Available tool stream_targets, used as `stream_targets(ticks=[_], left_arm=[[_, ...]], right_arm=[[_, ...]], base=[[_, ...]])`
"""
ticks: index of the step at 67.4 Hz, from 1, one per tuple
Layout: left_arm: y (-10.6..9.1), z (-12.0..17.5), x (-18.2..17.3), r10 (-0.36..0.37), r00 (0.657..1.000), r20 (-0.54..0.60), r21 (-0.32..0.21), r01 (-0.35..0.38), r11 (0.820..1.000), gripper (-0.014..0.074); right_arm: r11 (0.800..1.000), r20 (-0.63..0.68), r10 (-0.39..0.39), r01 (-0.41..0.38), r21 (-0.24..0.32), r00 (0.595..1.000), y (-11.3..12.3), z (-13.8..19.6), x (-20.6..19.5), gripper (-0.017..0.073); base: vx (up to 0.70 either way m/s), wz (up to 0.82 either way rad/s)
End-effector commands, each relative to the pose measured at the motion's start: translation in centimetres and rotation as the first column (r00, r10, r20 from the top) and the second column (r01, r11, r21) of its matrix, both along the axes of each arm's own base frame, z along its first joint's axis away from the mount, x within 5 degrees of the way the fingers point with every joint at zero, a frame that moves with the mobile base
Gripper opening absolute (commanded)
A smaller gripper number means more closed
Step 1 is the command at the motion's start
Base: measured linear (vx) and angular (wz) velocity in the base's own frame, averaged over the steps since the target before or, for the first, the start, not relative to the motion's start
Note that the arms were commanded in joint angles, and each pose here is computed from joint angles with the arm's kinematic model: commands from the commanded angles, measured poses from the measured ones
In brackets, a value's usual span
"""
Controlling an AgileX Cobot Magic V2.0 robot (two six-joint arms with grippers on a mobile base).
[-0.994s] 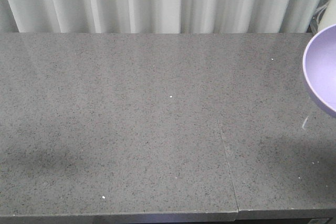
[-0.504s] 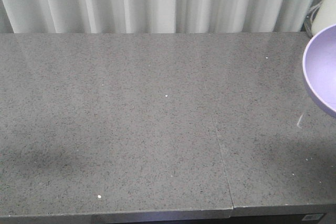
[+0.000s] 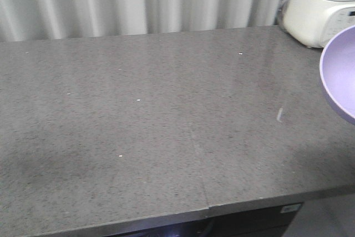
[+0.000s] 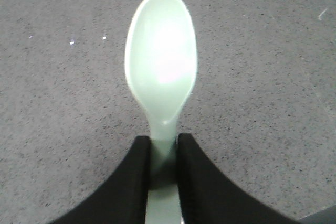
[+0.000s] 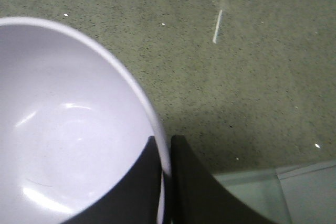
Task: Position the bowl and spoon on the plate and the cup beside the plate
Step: 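Hold spoon and bowl raised while the base starts turning, then drive the base toward the pale blue plate carrying spoon and bowl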
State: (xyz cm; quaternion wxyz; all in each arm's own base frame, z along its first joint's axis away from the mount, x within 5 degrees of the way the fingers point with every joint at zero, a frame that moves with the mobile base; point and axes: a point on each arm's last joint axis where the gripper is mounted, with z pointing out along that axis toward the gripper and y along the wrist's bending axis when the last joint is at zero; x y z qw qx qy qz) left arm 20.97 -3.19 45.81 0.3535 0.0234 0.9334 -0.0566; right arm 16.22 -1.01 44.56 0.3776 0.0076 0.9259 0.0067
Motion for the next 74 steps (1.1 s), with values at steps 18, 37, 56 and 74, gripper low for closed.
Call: stream_targets(ticks=[18, 37, 56, 74], left_arm=[[-0.07, 1.31, -0.68, -0.003, 0.998, 0.067, -0.021, 0.005, 1.000, -0.0006], [-0.07, 1.31, -0.68, -0.003, 0.998, 0.067, -0.021, 0.005, 1.000, -0.0006], [-0.07, 1.31, -0.68, -0.003, 0.998, 0.067, -0.021, 0.005, 1.000, -0.0006], [-0.07, 1.31, -0.68, -0.003, 0.998, 0.067, -0.021, 0.005, 1.000, -0.0006]], right_arm=[[1.000, 0.098, -0.001, 0.002, -0.009, 0.995, -0.01, 1.34, -0.16, -0.0006], [1.000, 0.101, -0.001, 0.002, -0.010, 0.995, 0.00, 1.38, -0.24, -0.0006], [1.000, 0.104, -0.001, 0.002, -0.010, 0.995, 0.01, 1.43, -0.34, -0.0006], [1.000, 0.104, -0.001, 0.002, -0.010, 0.995, 0.01, 1.43, -0.34, -0.0006]], base=[[-0.03, -0.42], [-0.04, -0.46], [-0.03, -0.39], [-0.01, -0.31]])
